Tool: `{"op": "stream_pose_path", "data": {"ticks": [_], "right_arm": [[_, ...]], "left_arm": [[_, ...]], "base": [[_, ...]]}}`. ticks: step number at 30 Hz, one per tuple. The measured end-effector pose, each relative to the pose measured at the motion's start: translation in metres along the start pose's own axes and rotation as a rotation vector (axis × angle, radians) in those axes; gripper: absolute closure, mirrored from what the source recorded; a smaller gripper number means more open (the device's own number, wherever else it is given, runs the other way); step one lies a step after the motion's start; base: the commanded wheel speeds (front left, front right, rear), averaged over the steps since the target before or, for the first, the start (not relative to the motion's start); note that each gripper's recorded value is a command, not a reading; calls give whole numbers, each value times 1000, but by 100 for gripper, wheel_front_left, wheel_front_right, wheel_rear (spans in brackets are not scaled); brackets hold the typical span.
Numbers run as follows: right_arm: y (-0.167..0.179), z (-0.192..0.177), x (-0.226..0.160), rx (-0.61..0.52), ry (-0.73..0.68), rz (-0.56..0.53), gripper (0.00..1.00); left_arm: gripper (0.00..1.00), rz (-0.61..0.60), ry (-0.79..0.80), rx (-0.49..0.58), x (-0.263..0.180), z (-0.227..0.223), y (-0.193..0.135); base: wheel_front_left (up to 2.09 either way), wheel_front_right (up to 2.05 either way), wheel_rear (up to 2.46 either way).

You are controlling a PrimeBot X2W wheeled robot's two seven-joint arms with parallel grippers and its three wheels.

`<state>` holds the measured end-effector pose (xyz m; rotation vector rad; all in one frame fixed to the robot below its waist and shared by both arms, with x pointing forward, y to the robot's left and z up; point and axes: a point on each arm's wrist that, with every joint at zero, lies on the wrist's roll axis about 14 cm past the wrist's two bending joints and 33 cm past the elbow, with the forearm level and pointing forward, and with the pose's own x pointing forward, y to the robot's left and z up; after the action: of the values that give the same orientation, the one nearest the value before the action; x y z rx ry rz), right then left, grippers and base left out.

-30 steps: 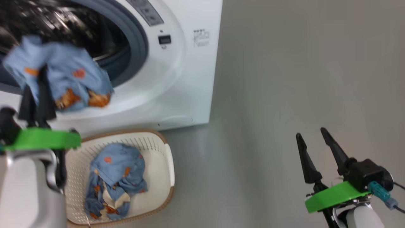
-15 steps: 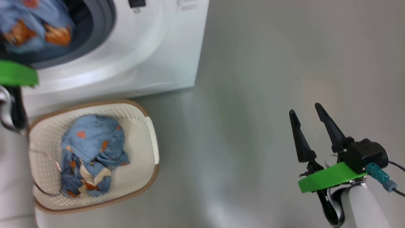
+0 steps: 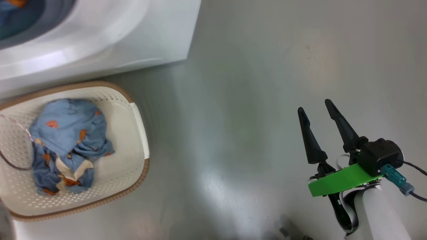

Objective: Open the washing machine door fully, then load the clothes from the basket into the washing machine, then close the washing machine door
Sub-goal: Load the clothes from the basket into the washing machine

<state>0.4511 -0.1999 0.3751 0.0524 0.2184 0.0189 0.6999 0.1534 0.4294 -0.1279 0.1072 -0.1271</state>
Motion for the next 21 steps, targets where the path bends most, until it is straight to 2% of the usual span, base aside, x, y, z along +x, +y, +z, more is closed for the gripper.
{"op": "stream_pose_path", "data": {"ticks": [7, 13, 20, 21], "right_arm": [[-1, -24, 2, 3, 59, -3, 0], [3, -40, 3, 29, 96, 1, 0], [-1, -39, 10, 31, 89, -6, 0], [-1, -39, 10, 34, 89, -6, 0]], "left_arm": [[100, 1, 20, -27, 24, -14, 5], [100, -22, -85, 8, 37, -7, 4], [100, -55, -212, 24, 44, 20, -7], [71, -50, -214, 17, 44, 20, -6]], "base": [[0, 0, 0], [0, 0, 0], [0, 0, 0], [0, 0, 0]]}}
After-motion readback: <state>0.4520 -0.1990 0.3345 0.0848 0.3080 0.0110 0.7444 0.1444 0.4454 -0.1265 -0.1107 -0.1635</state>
